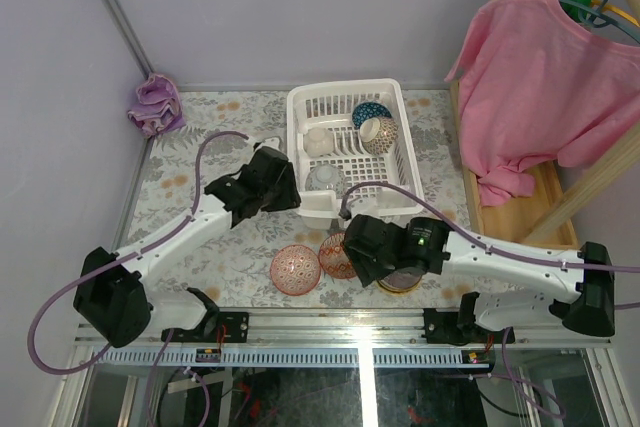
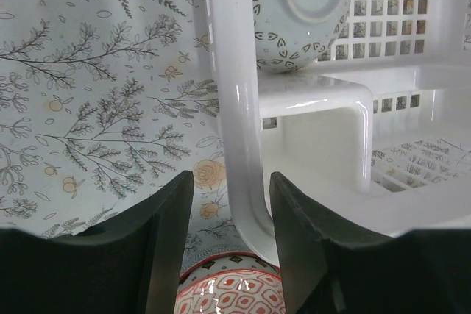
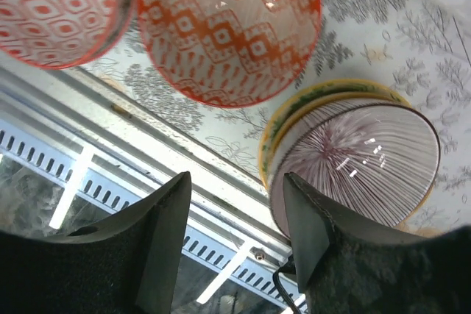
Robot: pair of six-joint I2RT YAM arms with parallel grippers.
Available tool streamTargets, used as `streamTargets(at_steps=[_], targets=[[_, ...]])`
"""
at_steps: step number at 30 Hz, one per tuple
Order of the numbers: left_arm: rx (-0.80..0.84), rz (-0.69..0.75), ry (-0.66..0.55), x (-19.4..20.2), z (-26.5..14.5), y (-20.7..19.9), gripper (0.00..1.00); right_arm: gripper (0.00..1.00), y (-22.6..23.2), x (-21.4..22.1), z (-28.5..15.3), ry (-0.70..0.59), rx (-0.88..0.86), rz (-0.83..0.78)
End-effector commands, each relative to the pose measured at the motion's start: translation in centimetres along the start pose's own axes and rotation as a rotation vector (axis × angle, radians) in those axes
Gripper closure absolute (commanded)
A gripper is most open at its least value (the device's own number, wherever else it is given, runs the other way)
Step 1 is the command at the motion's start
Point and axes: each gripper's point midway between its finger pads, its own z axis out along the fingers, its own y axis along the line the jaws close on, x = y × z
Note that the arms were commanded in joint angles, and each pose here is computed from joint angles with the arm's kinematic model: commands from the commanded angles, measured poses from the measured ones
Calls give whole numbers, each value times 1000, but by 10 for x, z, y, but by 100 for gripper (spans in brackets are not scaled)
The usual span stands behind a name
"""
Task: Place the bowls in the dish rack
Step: Pick up the bowl from the center of the board.
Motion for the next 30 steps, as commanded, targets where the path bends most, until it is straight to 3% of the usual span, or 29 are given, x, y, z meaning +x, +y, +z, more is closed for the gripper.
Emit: streamTargets(at_steps=[1, 8, 22, 25, 28, 30], targets=[[-51, 9, 4, -7, -5, 22, 55, 40, 34, -28, -7, -112, -86, -169], [-47, -13, -15, -19, -11, 27, 42, 40, 55, -24, 39, -46, -92, -410], [-42, -17, -18, -25, -15, 29, 40, 44, 61, -12, 99, 46, -53, -551], [-42, -20, -20, -25, -16, 30, 40, 61, 62, -5, 102, 60, -69, -548], [-40, -22, -17, -24, -16, 30, 40, 94, 58, -1, 100, 75, -62, -544], [-37, -22, -18, -23, -16, 30, 40, 100, 56, -3, 92, 67, -58, -540]])
